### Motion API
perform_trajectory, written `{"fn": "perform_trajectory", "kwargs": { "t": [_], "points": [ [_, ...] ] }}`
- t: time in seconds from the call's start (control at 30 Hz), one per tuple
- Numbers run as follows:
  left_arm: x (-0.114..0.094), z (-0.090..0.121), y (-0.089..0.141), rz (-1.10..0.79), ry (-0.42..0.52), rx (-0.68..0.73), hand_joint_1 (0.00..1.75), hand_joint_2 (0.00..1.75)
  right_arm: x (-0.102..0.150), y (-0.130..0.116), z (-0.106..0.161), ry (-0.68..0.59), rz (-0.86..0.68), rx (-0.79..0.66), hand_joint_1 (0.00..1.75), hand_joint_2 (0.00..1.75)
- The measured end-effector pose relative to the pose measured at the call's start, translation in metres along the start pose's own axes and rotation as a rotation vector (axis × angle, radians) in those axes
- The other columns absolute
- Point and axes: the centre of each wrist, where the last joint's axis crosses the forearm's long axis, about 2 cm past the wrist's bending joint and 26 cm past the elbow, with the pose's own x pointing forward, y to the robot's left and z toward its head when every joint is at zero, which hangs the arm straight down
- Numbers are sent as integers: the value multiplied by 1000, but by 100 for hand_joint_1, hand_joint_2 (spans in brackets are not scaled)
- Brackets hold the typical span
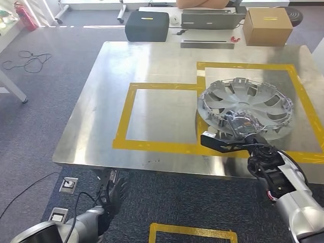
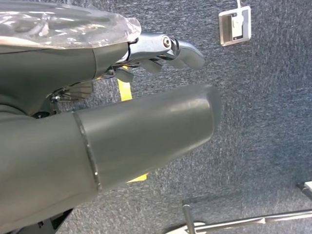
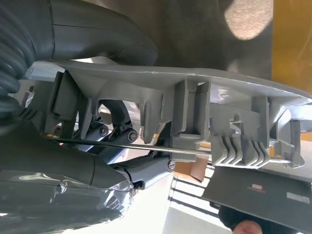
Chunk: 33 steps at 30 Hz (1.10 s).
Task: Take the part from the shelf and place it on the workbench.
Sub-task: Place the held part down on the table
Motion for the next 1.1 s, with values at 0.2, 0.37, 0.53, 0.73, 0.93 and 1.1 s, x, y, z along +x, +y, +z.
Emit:
{"fn": "perform_trajectory", "kwargs": {
  "t": [0.2, 0.37, 0.53, 0.73, 0.93, 1.1],
  "points": [
    [0, 0, -2, -1, 5, -3, 0, 44, -6, 1, -1, 31, -11, 28, 131, 131],
    [-1, 0, -3, -4, 11, -6, 0, 175, -10, 4, -1, 51, -17, 46, 0, 0],
    [0, -1, -4, -8, 11, -9, 0, 175, -13, 7, 0, 65, -23, 61, 0, 0],
    [0, -1, -6, -8, 10, -11, 0, 0, -16, 5, 0, 74, -19, 65, 0, 0],
    [0, -2, -6, -6, 10, -12, 0, 0, -19, 4, -1, 84, -35, 55, 0, 0],
    [0, -1, -5, 0, 7, -6, 0, 0, -26, -4, -1, 79, -170, -52, 0, 0]
  ]
}}
